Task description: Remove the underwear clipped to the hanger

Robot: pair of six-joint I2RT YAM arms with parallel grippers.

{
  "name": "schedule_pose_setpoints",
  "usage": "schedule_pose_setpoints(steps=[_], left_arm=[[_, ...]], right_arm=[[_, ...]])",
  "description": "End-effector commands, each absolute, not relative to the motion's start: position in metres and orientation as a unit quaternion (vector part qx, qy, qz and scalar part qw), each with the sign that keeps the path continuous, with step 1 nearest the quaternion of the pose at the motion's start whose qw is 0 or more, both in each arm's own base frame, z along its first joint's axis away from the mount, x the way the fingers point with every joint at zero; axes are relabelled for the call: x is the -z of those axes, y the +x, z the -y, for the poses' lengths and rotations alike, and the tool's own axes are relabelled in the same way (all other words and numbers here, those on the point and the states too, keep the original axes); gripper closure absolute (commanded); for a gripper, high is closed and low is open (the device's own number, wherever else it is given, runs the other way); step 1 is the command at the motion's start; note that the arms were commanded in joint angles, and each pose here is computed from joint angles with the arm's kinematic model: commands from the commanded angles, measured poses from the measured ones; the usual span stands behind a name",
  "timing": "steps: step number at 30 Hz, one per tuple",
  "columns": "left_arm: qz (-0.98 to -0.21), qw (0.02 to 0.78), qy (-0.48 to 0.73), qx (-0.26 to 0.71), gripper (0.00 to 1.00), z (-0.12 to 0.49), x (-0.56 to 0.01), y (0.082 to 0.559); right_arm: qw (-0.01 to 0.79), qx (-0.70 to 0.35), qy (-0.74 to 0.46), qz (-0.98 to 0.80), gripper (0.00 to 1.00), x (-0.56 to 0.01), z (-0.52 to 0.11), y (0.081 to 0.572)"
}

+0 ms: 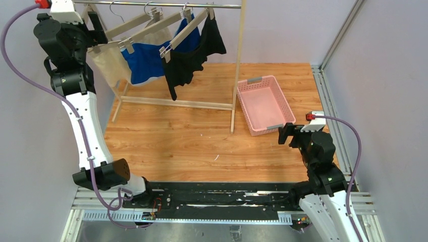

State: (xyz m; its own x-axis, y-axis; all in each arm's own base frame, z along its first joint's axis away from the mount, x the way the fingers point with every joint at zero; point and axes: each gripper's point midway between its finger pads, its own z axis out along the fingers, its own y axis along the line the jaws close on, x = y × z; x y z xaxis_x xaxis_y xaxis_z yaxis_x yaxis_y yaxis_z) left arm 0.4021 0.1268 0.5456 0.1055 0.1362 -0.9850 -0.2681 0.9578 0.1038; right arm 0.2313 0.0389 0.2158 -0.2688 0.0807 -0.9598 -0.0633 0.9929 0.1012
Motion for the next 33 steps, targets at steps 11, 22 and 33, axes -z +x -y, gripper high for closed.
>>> schedule_pose_setpoints(steps=[11,22,33], left_arm=[[-0.640,0.764,0.069,-0.034,0.03,-0.080,-0.544,0.414],[-0.659,0.747,0.085,-0.001,0.23,-0.073,-0.518,0.428],[-0.660,0.744,0.099,0.030,0.38,-0.065,-0.512,0.437]], right_arm=[[0.590,-0.082,-0.014,-0.803,0.09,-0.204,-0.052,0.234],[0.588,-0.090,-0.019,-0.804,0.09,-0.202,-0.055,0.233],[0.592,-0.096,-0.020,-0.800,0.09,-0.204,-0.057,0.233]])
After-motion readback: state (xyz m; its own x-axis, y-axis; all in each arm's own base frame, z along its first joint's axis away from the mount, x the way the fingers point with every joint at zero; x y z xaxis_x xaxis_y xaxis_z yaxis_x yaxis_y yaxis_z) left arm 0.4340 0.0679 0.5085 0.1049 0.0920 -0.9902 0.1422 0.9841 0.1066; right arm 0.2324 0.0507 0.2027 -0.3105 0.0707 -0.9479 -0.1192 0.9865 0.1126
